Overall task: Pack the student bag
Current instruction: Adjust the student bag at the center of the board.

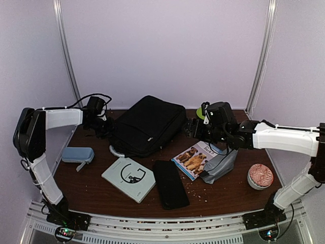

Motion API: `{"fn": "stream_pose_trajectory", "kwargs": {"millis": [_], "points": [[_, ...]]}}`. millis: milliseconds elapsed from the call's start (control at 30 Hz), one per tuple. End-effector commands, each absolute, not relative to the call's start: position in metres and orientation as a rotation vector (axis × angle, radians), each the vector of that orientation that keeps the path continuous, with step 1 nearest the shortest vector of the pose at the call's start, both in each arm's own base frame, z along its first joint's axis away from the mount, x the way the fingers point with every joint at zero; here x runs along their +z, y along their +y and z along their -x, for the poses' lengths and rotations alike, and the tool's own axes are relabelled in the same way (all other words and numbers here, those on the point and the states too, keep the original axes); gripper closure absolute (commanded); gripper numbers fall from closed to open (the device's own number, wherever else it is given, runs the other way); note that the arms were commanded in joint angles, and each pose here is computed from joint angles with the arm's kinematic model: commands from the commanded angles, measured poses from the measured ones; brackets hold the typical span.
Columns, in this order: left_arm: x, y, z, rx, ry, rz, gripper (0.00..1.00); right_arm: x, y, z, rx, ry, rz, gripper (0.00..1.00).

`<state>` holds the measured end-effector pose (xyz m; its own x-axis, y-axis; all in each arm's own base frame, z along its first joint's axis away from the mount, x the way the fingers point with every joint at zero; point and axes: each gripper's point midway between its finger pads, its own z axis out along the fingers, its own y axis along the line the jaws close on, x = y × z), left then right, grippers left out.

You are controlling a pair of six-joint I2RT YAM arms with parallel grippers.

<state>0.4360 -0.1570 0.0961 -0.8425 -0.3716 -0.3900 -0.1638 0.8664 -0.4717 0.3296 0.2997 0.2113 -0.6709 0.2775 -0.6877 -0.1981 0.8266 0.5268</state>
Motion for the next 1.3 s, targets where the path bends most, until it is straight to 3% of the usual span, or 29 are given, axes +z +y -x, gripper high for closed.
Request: {"fn": "stream_pose_trajectory", "kwargs": {"millis": [0, 233, 467, 533, 667, 767, 1000, 1167, 1267], "points": [[0.101, -0.169, -0.444, -0.617, 2.544, 0.391, 0.58, 0.208, 0.289, -0.323, 0.703, 2.203, -0.023, 0.19], [0.111, -0.193, -0.444, -0.671, 2.532, 0.311, 1.00, 0.204, 0.288, -0.325, 0.691, 2.205, -0.009, 0.20], [0.143, -0.185, -0.428, -0.641, 2.482, 0.319, 1.00, 0.199, 0.289, -0.324, 0.696, 2.209, -0.005, 0.19], [0.144, -0.180, -0.415, -0.650, 2.477, 0.351, 0.89, 0.196, 0.288, -0.324, 0.695, 2.209, -0.006, 0.18], [0.126, -0.175, -0.391, -0.657, 2.508, 0.409, 0.41, 0.187, 0.292, -0.325, 0.696, 2.233, 0.002, 0.16], [0.120, -0.176, -0.381, -0.661, 2.512, 0.443, 0.25, 0.183, 0.298, -0.327, 0.716, 2.237, 0.006, 0.16], [0.105, -0.181, -0.399, -0.620, 2.523, 0.455, 0.27, 0.171, 0.306, -0.339, 0.733, 2.255, -0.067, 0.18], [0.108, -0.187, -0.429, -0.650, 2.514, 0.413, 0.39, 0.151, 0.302, -0.370, 0.817, 2.269, -0.280, 0.24], [0.104, -0.188, -0.436, -0.618, 2.527, 0.387, 0.52, 0.153, 0.303, -0.391, 0.845, 2.237, -0.360, 0.25]]}}
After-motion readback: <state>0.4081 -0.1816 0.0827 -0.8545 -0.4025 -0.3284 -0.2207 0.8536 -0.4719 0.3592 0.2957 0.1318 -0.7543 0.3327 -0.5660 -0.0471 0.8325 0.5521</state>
